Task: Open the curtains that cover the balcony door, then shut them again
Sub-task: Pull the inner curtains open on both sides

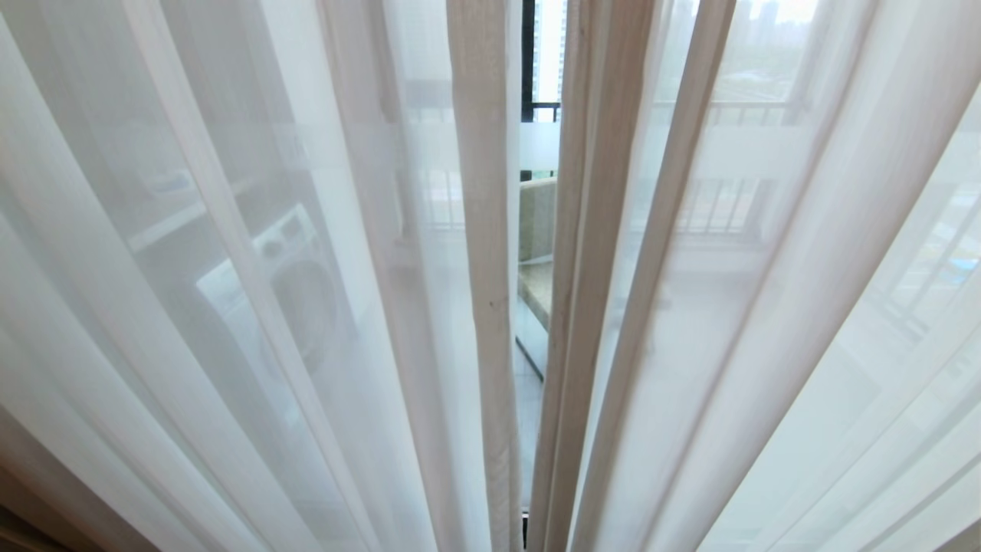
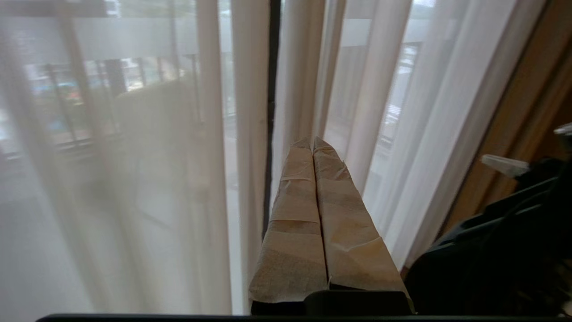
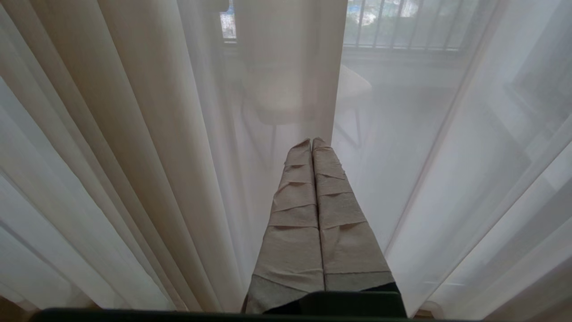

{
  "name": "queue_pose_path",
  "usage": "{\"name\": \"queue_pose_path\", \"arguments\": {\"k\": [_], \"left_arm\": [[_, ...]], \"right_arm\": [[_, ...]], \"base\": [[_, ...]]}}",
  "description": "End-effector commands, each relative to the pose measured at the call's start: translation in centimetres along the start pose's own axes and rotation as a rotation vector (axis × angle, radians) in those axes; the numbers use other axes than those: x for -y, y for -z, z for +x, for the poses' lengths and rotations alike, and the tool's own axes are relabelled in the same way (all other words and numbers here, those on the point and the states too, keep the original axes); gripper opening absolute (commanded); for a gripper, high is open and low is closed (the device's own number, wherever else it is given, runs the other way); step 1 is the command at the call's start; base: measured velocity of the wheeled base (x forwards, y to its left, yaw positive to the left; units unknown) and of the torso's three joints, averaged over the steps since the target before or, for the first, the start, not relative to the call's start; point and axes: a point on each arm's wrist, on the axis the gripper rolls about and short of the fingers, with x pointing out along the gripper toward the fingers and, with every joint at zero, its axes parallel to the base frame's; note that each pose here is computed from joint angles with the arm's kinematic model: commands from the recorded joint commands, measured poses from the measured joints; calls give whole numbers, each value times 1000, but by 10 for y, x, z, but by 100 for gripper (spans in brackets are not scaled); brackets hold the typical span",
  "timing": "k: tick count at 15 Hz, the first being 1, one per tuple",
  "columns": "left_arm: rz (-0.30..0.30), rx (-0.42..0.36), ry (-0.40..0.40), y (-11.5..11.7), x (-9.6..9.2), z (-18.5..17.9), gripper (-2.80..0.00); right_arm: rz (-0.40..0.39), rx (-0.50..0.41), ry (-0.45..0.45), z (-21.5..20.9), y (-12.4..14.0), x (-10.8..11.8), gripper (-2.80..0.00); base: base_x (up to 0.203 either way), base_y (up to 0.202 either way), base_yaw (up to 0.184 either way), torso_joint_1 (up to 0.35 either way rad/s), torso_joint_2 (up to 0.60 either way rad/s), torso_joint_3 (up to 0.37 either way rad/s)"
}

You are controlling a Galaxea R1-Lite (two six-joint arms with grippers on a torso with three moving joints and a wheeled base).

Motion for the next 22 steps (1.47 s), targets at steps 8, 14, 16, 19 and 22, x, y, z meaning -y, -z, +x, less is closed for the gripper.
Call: {"name": "queue_pose_path", "arguments": {"k": [8,14,16,19,22], "left_arm": [[-125,-133,503,-109,-19,68,-280],[-188,-194,551,-126,-58,126,-280],[-194,-198,569,-127,-74,153,-280],[-217,-193,620,-128,-76,195,-280],[-199,-158,555,-132,-71,230,-280]], "right_arm": [[-1,0,-1,0,0,0,-280],[-1,0,-1,0,0,0,-280],[-1,0,-1,0,0,0,-280],[-1,0,-1,0,0,0,-280],[-1,0,-1,0,0,0,-280]], "base": [[0,0,0,0,0,0],[0,0,0,0,0,0],[0,0,0,0,0,0],[0,0,0,0,0,0],[0,0,0,0,0,0]]}}
